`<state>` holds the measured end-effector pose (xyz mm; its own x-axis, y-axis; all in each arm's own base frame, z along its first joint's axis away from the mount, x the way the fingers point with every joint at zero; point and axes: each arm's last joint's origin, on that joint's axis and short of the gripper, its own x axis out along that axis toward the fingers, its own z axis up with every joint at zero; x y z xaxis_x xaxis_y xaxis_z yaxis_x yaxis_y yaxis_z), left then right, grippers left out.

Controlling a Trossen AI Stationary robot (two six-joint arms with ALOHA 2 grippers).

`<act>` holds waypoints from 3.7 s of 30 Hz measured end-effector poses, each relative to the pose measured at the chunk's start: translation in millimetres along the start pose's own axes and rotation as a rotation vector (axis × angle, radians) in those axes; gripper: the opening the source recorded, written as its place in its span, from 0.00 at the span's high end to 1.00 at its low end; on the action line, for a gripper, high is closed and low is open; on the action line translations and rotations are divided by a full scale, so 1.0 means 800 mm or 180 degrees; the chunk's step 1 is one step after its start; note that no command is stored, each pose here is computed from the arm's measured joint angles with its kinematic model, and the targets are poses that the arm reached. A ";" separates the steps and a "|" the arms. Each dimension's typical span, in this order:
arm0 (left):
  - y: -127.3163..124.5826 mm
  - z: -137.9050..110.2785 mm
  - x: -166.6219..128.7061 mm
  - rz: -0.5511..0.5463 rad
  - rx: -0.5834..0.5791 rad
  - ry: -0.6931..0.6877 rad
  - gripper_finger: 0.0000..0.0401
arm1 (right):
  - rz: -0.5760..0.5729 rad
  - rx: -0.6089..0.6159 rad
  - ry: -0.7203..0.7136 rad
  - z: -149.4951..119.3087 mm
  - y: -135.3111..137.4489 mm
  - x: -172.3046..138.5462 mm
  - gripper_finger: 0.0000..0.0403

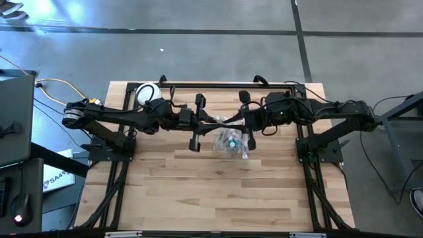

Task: Pick & Place toothbrushing station
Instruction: Put the green toothbrush into the left section of the transparent organizer

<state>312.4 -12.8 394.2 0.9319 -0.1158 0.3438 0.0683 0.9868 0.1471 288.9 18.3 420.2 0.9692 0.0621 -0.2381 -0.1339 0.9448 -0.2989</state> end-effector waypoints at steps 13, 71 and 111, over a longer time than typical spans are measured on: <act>0.001 -0.002 0.000 0.0104 -0.0025 0.0071 0.98 | -0.0450 0.0474 0.0118 -0.001 0.000 0.000 0.65; -0.020 -0.084 -0.020 0.0757 -0.0869 0.1166 0.99 | -0.0479 0.0971 -0.0434 -0.166 0.110 -0.151 0.35; -0.015 -0.183 -0.003 0.1666 -0.1163 0.1541 0.99 | 0.0199 0.0713 -0.0655 -0.212 0.127 -0.154 0.35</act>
<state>361.4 -7.4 255.6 0.9206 0.3520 -0.1688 -0.3863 0.8838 -0.2639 120.9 51.8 262.4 0.9851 0.1646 -0.0507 -0.1680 0.9831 -0.0731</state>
